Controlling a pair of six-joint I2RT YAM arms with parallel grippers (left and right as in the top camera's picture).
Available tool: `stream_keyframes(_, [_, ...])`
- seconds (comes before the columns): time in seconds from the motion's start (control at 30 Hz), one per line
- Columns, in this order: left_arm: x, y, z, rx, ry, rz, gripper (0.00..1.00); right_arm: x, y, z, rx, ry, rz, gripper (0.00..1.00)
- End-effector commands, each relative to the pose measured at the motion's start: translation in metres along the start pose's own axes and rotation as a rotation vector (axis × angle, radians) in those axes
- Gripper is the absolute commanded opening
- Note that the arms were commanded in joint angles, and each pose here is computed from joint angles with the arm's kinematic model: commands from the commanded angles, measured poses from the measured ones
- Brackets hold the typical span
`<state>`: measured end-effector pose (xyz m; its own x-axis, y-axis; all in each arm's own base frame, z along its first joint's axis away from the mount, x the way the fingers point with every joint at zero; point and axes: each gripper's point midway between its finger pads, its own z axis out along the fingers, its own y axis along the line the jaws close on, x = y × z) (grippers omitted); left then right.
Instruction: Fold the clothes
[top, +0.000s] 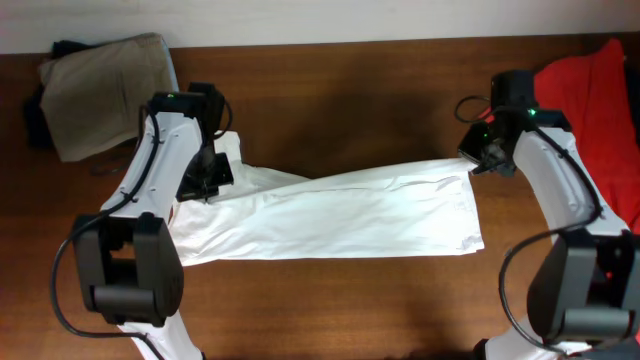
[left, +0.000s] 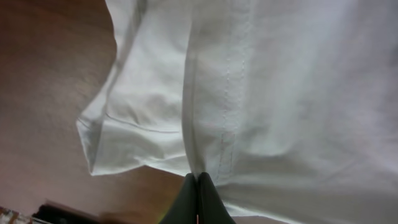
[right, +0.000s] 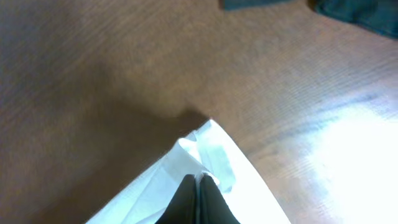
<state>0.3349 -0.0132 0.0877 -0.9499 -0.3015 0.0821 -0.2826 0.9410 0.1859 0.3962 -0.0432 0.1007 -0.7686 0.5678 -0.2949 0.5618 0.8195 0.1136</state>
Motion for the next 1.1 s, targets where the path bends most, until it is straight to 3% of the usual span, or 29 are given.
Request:
stream_keyframes(0.0, [0.012,0.009,0.011,-0.023,0.038,-0.044,0.0,-0.005,-0.024,-0.02,0.071,-0.028,0.031,0.04])
stream_keyframes(0.53, [0.036,0.01,0.062,-0.041,0.101,-0.036,0.01,0.047,-0.048,-0.002,0.168,0.165,0.014,0.04])
stream_keyframes(0.57, [0.036,0.01,0.063,-0.04,0.101,-0.036,0.03,0.052,-0.051,0.004,0.173,0.173,0.015,0.04])
stream_keyframes(0.63, [0.037,0.01,0.065,-0.042,0.105,-0.035,0.21,0.062,-0.056,0.013,0.185,0.187,0.04,0.04])
stream_keyframes(0.9, [0.039,0.009,0.065,-0.036,0.111,-0.035,0.23,0.08,-0.064,0.029,0.203,0.21,0.062,0.04])
stream_keyframes(0.97, [0.04,0.007,0.065,-0.024,0.118,-0.035,0.23,0.08,-0.064,0.029,0.203,0.211,0.062,0.09])
stream_keyframes(1.07, [0.041,0.007,0.064,-0.027,0.123,-0.035,0.2,0.084,-0.067,0.029,0.212,0.225,0.06,0.09])
